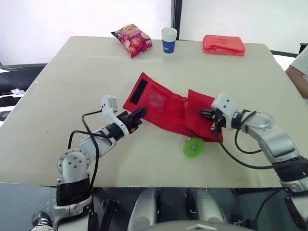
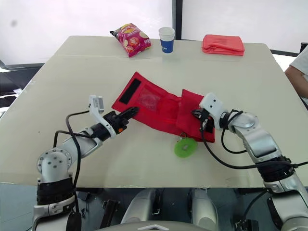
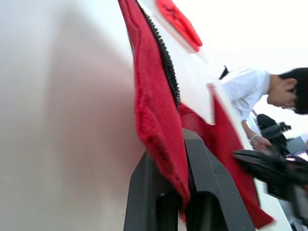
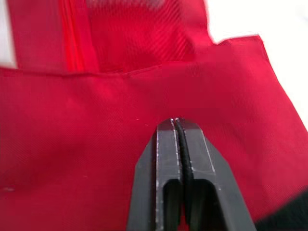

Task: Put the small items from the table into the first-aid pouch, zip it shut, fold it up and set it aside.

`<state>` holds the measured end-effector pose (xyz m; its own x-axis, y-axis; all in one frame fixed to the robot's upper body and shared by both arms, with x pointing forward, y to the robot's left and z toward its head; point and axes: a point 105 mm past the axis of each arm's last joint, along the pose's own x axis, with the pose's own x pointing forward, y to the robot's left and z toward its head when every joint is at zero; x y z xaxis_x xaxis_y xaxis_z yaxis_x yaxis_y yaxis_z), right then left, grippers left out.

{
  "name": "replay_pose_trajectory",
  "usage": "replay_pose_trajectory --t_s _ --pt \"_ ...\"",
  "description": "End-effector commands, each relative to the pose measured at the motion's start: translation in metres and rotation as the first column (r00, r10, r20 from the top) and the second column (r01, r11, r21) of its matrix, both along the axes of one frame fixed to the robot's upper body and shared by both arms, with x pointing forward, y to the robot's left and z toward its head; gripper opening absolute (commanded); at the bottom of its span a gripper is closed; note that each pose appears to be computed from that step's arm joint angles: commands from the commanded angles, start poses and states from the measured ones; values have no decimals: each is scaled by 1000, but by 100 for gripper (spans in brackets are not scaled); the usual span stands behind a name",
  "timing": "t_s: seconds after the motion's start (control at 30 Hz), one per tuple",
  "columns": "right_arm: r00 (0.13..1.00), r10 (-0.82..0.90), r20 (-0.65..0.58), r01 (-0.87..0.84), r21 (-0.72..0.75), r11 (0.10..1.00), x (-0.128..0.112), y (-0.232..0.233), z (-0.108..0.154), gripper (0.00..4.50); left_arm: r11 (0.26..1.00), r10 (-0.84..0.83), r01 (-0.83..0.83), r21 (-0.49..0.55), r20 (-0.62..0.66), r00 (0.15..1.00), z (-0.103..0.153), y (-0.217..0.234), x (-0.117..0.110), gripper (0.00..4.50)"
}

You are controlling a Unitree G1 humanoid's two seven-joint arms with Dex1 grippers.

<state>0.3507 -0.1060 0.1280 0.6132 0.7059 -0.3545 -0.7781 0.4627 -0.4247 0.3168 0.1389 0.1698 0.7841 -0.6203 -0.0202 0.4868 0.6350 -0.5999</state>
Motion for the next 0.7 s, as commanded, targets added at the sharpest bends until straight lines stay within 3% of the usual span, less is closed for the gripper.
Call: replay_pose_trajectory --t_s 0.03,0.17,0.37,0.7 --pt "998 17 -52 -21 -81 997 -3 1 -27 6 985 -172 165 50 173 970 33 -28 -13 0" --pt "997 25 -73 -30 -72 997 -4 7 -36 6 941 -337 331 65 228 914 42 -54 -20 0" --pt "998 -9 -66 5 -56 998 0 8 -42 6 851 -518 476 223 203 831 18 -94 -16 0" --pt "999 -12 -35 13 37 999 -16 14 -35 6 741 -637 568 358 109 763 -24 -138 -4 0"
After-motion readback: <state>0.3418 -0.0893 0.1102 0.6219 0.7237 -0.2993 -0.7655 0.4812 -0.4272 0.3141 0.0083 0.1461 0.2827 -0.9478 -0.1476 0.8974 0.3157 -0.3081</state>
